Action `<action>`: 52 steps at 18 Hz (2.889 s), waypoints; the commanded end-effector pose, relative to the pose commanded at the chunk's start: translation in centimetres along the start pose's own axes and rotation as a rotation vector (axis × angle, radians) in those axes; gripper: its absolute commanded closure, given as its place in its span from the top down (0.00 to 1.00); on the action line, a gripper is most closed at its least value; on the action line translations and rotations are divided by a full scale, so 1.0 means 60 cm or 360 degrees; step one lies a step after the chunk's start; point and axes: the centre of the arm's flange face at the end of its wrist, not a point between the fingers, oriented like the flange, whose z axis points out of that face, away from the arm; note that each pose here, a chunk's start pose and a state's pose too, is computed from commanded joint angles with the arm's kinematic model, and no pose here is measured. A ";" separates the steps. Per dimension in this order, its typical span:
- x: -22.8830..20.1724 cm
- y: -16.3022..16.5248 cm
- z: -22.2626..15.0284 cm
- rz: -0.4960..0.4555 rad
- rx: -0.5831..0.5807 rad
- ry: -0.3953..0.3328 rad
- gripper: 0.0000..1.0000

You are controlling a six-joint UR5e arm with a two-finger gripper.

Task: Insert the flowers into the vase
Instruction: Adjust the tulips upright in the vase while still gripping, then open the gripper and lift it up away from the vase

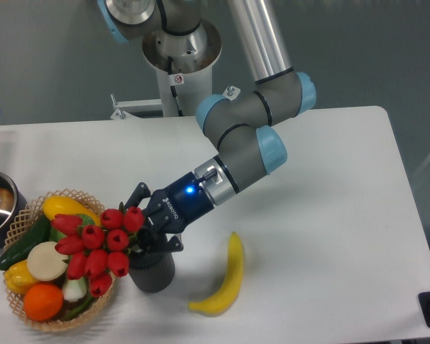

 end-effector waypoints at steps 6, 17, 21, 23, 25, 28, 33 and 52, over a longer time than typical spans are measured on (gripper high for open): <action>-0.003 0.002 -0.007 0.0019 0.0001 -0.0012 0.79; -0.012 -0.024 -0.035 0.0078 -0.0068 -0.0083 1.00; -0.011 -0.061 -0.072 0.0165 -0.0263 -0.0219 1.00; -0.008 -0.063 -0.076 0.0188 -0.0404 -0.0278 1.00; -0.004 -0.080 -0.085 0.0225 -0.0510 -0.0338 1.00; 0.009 -0.109 -0.097 0.0239 -0.0545 -0.0387 1.00; 0.001 -0.103 -0.153 0.0246 -0.1034 -0.0664 1.00; 0.122 -0.300 -0.295 0.0245 -0.1654 -0.0834 1.00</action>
